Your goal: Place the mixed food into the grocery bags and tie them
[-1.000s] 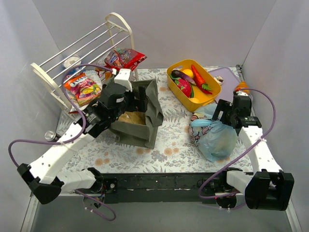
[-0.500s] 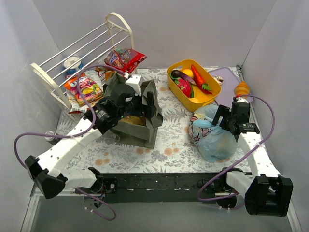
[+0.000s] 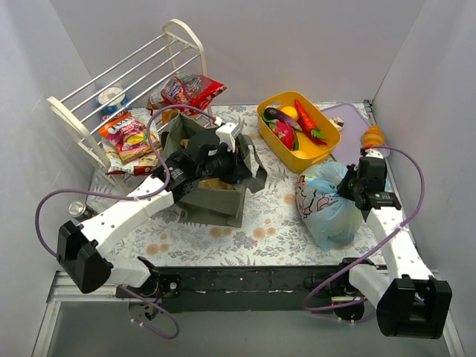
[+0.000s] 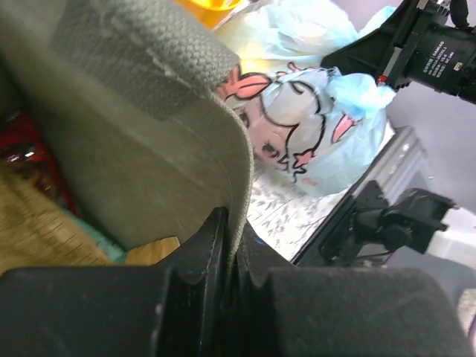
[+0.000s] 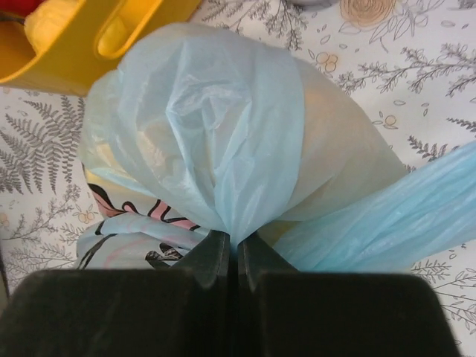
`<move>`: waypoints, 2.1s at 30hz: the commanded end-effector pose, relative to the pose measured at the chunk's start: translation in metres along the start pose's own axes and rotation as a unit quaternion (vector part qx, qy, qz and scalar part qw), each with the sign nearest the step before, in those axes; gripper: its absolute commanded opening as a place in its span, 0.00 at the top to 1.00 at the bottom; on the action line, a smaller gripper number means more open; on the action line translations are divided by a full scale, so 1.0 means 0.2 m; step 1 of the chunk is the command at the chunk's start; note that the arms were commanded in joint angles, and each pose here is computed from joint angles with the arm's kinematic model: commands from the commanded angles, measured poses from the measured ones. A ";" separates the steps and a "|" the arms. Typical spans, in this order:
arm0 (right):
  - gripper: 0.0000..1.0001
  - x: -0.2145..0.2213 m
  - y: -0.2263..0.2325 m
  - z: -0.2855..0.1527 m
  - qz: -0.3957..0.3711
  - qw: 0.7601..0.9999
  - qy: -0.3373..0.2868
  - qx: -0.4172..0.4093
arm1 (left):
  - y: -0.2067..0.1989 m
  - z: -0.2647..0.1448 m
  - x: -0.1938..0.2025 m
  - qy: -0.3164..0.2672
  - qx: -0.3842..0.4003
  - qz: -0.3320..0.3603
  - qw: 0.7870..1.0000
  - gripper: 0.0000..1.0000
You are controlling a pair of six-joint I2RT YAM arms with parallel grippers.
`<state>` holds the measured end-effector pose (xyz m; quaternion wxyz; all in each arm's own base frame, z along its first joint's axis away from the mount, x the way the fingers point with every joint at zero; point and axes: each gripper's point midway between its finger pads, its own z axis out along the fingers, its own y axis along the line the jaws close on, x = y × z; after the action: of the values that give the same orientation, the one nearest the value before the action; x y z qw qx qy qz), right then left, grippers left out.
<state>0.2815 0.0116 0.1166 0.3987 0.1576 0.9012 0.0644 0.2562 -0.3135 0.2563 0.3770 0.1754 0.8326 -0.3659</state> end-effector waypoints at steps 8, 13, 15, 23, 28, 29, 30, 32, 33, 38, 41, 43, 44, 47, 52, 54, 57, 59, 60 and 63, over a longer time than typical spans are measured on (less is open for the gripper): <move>0.99 -0.63 0.17 -0.42 -0.019 0.985 -0.169 -0.032 | -0.39 0.20 -0.27 -0.055 0.168 0.000 0.984 1.00; 0.99 -0.80 0.26 -0.58 -0.024 0.974 -0.217 -0.066 | -0.50 0.31 -0.31 -0.053 0.190 0.014 0.980 1.00; 0.99 -0.89 0.32 -0.66 -0.028 0.966 -0.241 -0.090 | -0.50 0.34 -0.33 -0.052 0.192 0.015 0.980 1.00; 0.99 -1.19 0.75 -0.94 -0.076 0.909 -0.305 -0.274 | -0.31 0.12 -0.52 -0.118 0.047 0.087 0.988 0.02; 0.99 -1.34 1.02 -1.15 -0.096 0.859 -0.349 -0.361 | -0.04 -0.20 -0.68 -0.167 -0.045 0.076 0.982 0.02; 0.99 -1.33 1.11 -1.19 -0.104 0.848 -0.348 -0.385 | 0.01 -0.30 -0.71 -0.180 -0.071 0.070 0.979 0.02; 0.99 -1.34 1.17 -1.23 -0.109 0.839 -0.354 -0.398 | 0.06 -0.37 -0.74 -0.194 -0.099 0.069 0.973 0.02; 0.99 -1.38 1.31 -1.33 -0.124 0.817 -0.374 -0.421 | 0.14 -0.52 -0.79 -0.219 -0.160 0.071 0.960 0.02; 0.99 -1.40 1.35 -1.35 -0.127 0.812 -0.378 -0.427 | 0.16 -0.56 -0.81 -0.224 -0.177 0.077 0.955 0.02; 0.99 -1.43 1.67 -1.60 -0.139 0.756 -0.394 -0.505 | 0.28 -0.76 -0.77 -0.202 -0.269 0.050 0.940 0.02; 0.99 -1.38 1.81 -1.67 -0.135 0.739 -0.387 -0.535 | 0.32 -0.79 -0.63 -0.163 -0.284 0.027 0.945 0.02; 0.99 -1.34 1.87 -1.69 -0.130 0.731 -0.387 -0.547 | 0.34 -0.82 -0.54 -0.142 -0.289 0.013 0.947 0.02; 0.99 -1.31 1.89 -1.68 -0.130 0.732 -0.381 -0.550 | 0.35 -0.81 -0.49 -0.130 -0.289 0.009 0.949 0.02; 0.99 -1.19 1.95 -1.61 -0.129 0.739 -0.347 -0.562 | 0.34 -0.76 -0.37 -0.105 -0.257 -0.012 0.961 0.02; 0.99 -0.98 2.01 -1.53 -0.119 0.746 -0.304 -0.581 | 0.35 -0.65 -0.31 -0.106 -0.221 -0.031 0.969 0.02; 0.99 -0.94 2.01 -1.51 -0.115 0.751 -0.291 -0.581 | 0.39 -0.61 -0.26 -0.092 -0.226 -0.038 0.969 0.08; 0.99 -0.82 1.99 -1.41 -0.111 0.765 -0.259 -0.579 | 0.42 -0.59 -0.21 -0.086 -0.229 -0.043 0.969 0.31; 0.99 -0.70 1.97 -1.28 -0.112 0.786 -0.230 -0.563 | 0.42 -0.59 -0.21 -0.094 -0.226 -0.043 0.969 0.43; 0.99 -0.66 1.94 -1.26 -0.111 0.791 -0.222 -0.559 | 0.41 -0.60 -0.21 -0.100 -0.223 -0.041 0.969 0.49; 0.99 -0.51 1.84 -1.10 -0.118 0.822 -0.179 -0.527 | 0.45 -0.61 -0.18 -0.097 -0.236 -0.042 0.966 0.70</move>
<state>0.2818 0.3487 0.4132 0.5604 -0.2089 0.6665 0.4450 0.2717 -0.1713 0.2794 0.4411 0.0202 0.8788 -0.1807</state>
